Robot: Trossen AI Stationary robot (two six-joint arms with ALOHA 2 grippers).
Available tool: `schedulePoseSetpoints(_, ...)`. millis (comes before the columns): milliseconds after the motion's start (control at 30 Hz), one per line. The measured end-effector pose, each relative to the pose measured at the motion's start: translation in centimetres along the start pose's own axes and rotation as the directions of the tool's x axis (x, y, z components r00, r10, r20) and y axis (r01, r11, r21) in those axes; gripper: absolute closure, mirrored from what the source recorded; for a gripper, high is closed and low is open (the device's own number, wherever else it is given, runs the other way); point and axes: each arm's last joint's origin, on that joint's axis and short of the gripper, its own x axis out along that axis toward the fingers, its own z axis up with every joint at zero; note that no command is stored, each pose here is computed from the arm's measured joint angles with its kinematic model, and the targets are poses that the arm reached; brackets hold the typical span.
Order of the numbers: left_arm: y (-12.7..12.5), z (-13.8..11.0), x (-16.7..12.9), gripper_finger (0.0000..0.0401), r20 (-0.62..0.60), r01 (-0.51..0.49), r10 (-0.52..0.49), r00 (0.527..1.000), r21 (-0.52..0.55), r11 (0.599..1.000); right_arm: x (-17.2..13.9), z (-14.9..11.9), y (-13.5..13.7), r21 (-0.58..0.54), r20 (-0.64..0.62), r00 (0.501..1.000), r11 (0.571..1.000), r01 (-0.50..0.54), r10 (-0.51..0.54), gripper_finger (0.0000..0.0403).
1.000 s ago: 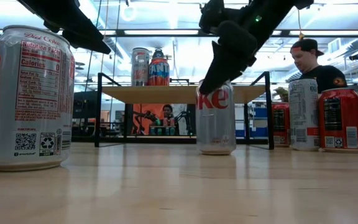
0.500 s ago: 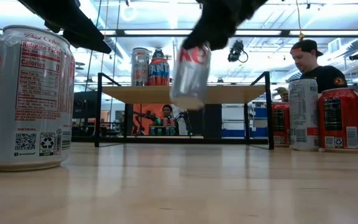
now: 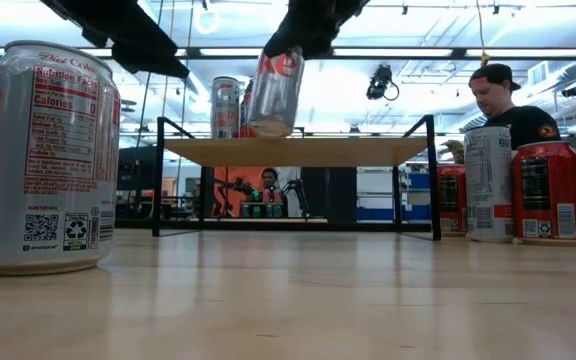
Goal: Place canned beverage on shelf
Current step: Put the center silver soda can on the shelf
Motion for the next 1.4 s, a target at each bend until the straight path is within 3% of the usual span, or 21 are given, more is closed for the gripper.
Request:
schedulePoseSetpoints(233, 0.5, 0.2, 0.2, 0.0072, 0.013, -0.023, 0.023, 1.0, -0.002, 1.0, -0.7, 1.5, -3.4, 0.015, 0.049, 0.999, 1.0, 0.006, -0.007, 0.0105)
schedulePoseSetpoints(700, 0.4, 0.3, 0.3, 0.0072, 0.016, 0.02, -0.019, 1.0, -0.042, 0.999, -1.1, -0.5, -10.5, 0.093, 0.014, 0.997, 0.993, 0.069, -0.071, 0.0105)
schedulePoseSetpoints(1033, 1.2, 0.6, 0.6, 0.0072, 0.03, -0.013, 0.015, 0.999, -0.055, 0.998, -2.4, 0.5, -12.2, 0.059, 0.042, 0.992, 0.991, 0.118, -0.121, 0.0105)
schedulePoseSetpoints(1400, 1.8, 0.9, 0.8, 0.0072, 0.048, 0.007, -0.004, 0.999, -0.064, 0.998, -1.2, 0.1, -15.0, 0.031, -0.07, 0.984, 0.986, 0.166, -0.163, 0.0105)
